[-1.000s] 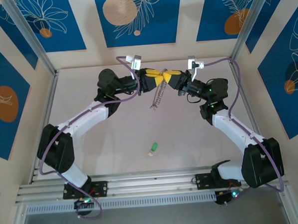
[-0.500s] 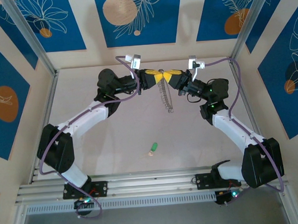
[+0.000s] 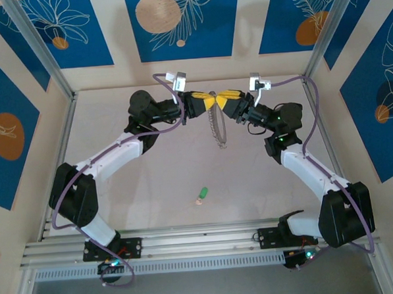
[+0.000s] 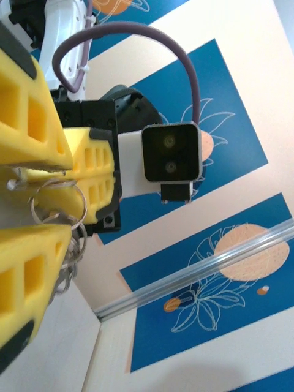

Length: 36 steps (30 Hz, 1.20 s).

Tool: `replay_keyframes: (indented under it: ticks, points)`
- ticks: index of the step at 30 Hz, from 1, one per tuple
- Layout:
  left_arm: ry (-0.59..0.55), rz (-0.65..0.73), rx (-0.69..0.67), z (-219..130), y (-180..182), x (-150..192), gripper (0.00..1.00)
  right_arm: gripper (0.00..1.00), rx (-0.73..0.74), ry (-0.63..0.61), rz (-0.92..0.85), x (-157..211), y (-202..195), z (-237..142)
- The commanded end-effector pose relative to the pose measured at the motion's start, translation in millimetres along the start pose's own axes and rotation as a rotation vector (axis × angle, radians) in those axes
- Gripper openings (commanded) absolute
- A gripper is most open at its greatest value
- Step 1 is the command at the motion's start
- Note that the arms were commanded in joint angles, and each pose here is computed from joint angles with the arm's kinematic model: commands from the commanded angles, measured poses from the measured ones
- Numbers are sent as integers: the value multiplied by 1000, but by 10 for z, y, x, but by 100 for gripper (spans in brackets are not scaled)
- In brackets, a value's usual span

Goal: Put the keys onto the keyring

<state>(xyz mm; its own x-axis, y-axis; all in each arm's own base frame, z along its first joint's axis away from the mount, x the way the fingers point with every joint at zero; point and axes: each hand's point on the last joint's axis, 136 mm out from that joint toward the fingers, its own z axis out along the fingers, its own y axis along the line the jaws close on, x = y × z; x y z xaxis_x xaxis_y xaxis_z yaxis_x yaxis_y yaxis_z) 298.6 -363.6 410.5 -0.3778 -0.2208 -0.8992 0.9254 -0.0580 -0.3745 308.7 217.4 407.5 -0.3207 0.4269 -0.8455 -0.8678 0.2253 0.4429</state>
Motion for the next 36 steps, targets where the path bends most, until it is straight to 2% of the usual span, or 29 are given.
replay_keyframes:
  ticks: [1,8,15,22,29,36]
  points:
    - [-27,123,73,28,-318,-229,0,33,39,-15,-17,-69,27,-169]
    - [-47,160,68,6,-385,-295,0,32,109,-13,-35,-43,119,-414]
    - [-129,200,50,-70,-455,-408,0,29,96,-10,-21,11,212,-432]
    - [-120,390,46,-169,-608,-361,0,26,88,23,-14,78,225,-370]
    - [-79,620,-76,-270,-556,-288,0,25,103,46,16,179,174,-389]
    - [-39,707,-136,-316,-504,-245,0,24,110,57,32,240,141,-400]
